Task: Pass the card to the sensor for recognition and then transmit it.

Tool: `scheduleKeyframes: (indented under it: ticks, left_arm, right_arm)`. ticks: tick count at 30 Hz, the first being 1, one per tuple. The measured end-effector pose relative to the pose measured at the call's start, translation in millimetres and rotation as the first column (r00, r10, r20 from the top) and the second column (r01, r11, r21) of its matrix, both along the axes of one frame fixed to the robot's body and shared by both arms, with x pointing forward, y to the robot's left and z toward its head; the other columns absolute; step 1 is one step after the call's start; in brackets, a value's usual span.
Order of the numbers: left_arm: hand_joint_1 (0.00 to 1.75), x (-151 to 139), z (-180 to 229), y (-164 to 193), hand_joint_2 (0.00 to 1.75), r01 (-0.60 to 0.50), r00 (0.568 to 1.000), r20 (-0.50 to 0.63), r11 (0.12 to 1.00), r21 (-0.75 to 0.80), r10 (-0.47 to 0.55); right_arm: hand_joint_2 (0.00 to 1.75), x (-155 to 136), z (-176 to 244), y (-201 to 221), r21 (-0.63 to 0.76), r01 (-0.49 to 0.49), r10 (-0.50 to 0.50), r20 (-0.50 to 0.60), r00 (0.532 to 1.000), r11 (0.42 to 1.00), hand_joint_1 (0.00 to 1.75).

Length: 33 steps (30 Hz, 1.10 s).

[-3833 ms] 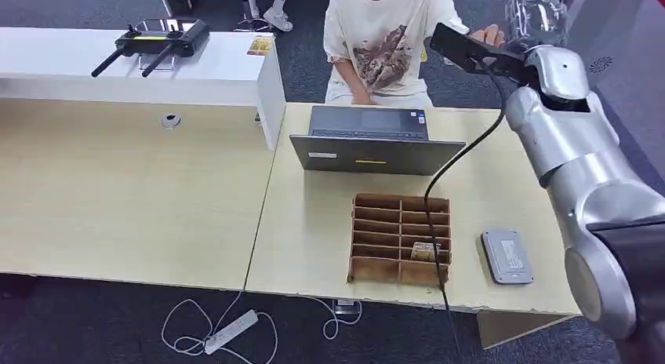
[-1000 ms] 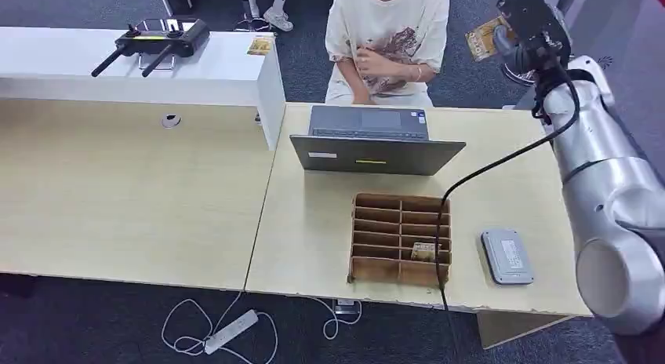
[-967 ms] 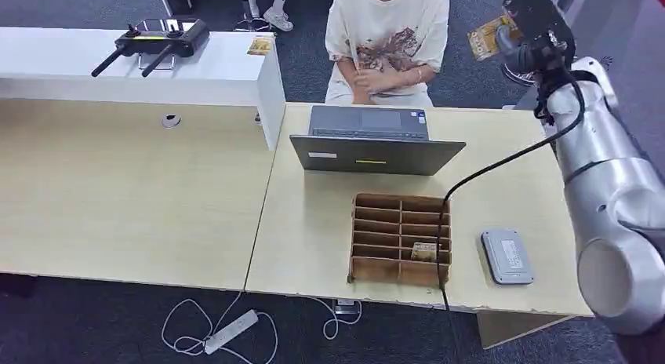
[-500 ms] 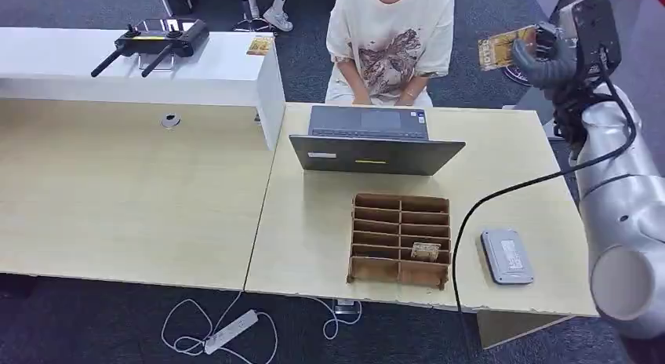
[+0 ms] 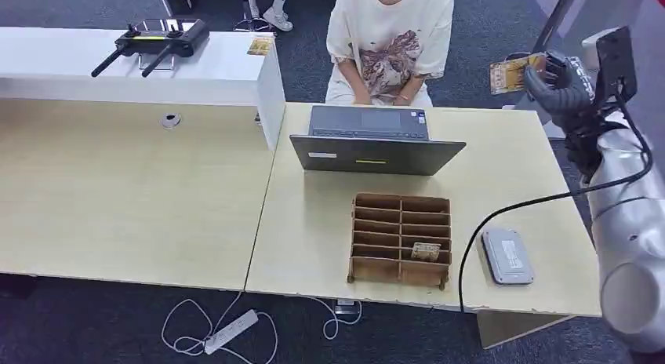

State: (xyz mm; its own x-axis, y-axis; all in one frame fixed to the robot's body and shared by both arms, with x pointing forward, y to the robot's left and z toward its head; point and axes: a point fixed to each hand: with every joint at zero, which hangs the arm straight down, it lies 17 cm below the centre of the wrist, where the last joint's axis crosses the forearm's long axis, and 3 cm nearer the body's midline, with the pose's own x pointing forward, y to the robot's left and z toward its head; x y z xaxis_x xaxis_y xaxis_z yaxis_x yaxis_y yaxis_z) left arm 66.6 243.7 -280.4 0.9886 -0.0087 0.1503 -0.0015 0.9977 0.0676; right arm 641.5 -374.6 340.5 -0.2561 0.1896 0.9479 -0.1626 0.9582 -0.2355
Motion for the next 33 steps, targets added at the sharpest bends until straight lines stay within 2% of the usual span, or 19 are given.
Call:
scheduleKeyframes:
  ticks: [6, 16, 33]
  left_arm:
    - [0.00, -2, 0, 1, 1.75, -0.012, 1.000, -0.006, 1.000, 0.000, 0.012]
    - [0.00, -5, -1, 2, 1.75, -0.012, 1.000, -0.011, 1.000, 0.002, 0.012]
    - [0.00, -5, -1, 4, 1.75, -0.003, 1.000, -0.020, 1.000, 0.006, 0.004]
  right_arm:
    - [1.75, -18, -17, -40, 0.056, -0.005, 0.007, -0.037, 0.999, 0.998, 1.75]
    - [1.75, -59, -56, -115, 0.149, 0.052, -0.040, -0.084, 0.996, 0.987, 1.75]
    - [1.75, -92, -100, -143, 0.107, 0.066, -0.049, -0.151, 0.987, 0.992, 1.75]
